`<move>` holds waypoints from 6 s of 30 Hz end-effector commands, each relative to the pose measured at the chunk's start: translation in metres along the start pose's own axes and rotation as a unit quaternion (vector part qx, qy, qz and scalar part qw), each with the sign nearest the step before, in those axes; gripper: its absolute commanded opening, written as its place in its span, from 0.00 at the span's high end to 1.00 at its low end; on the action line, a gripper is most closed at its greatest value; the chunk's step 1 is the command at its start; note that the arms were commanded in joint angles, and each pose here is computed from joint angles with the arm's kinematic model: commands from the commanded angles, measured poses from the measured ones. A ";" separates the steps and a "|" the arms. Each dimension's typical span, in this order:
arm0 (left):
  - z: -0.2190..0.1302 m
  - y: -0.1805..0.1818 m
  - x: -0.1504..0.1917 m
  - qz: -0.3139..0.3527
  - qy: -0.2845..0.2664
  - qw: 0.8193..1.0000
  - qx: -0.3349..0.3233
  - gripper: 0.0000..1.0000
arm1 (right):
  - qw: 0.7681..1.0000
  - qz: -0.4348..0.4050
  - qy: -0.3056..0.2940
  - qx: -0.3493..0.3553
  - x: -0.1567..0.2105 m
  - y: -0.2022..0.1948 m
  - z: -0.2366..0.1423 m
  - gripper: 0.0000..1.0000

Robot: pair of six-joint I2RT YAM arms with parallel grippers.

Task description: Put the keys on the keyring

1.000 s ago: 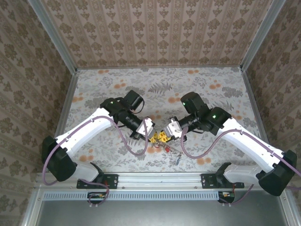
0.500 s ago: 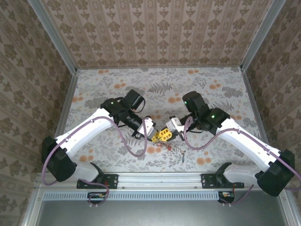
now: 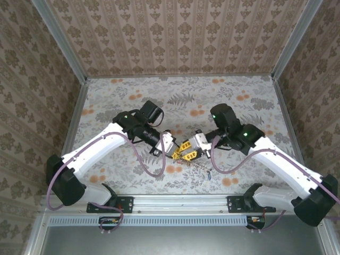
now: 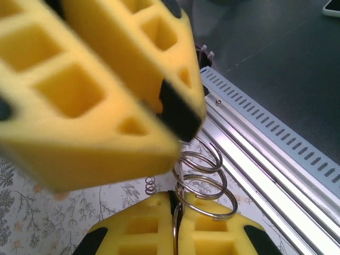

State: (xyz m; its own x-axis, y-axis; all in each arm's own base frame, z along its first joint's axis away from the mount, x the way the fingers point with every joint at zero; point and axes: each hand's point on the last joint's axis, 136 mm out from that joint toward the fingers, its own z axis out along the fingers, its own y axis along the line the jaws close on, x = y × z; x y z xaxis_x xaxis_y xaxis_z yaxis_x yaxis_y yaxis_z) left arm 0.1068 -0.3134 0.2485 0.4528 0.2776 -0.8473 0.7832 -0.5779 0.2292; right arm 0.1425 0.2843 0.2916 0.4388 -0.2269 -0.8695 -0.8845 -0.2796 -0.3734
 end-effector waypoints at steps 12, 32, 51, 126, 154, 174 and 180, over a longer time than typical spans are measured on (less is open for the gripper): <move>-0.017 0.028 -0.011 -0.152 -0.089 0.982 -0.063 1.00 | 0.943 -0.159 0.156 0.246 0.016 -0.009 -0.038 0.65; -0.023 0.045 -0.023 -0.208 -0.119 0.968 -0.081 1.00 | 0.891 -0.230 0.195 0.339 0.030 -0.031 -0.035 0.73; -0.021 0.045 -0.020 -0.218 -0.117 0.966 -0.082 1.00 | 0.867 -0.284 0.244 0.328 0.043 -0.035 -0.036 0.75; -0.025 0.066 0.004 -0.077 0.005 0.967 -0.244 0.77 | 0.977 0.025 0.109 0.183 0.041 -0.055 -0.031 1.00; -0.023 0.054 -0.023 -0.019 -0.087 0.973 -0.215 1.00 | 0.977 0.041 0.068 0.199 0.046 -0.037 -0.037 0.73; -0.027 0.059 -0.032 0.010 -0.129 0.963 -0.238 1.00 | 0.978 0.068 0.026 0.197 0.043 -0.036 -0.031 0.72; -0.028 0.066 -0.037 0.004 -0.165 0.953 -0.255 1.00 | 0.974 0.083 0.017 0.212 0.047 -0.043 -0.030 0.78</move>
State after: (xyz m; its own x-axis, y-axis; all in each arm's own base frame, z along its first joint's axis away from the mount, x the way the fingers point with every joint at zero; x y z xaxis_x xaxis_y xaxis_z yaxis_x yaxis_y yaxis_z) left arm 0.1532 -0.3380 0.2840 0.3431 0.0683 -0.9368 0.9334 -0.1367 0.3319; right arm 0.2051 0.2546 0.2734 0.2999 -0.3098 -0.9023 -0.9182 0.1629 -0.3611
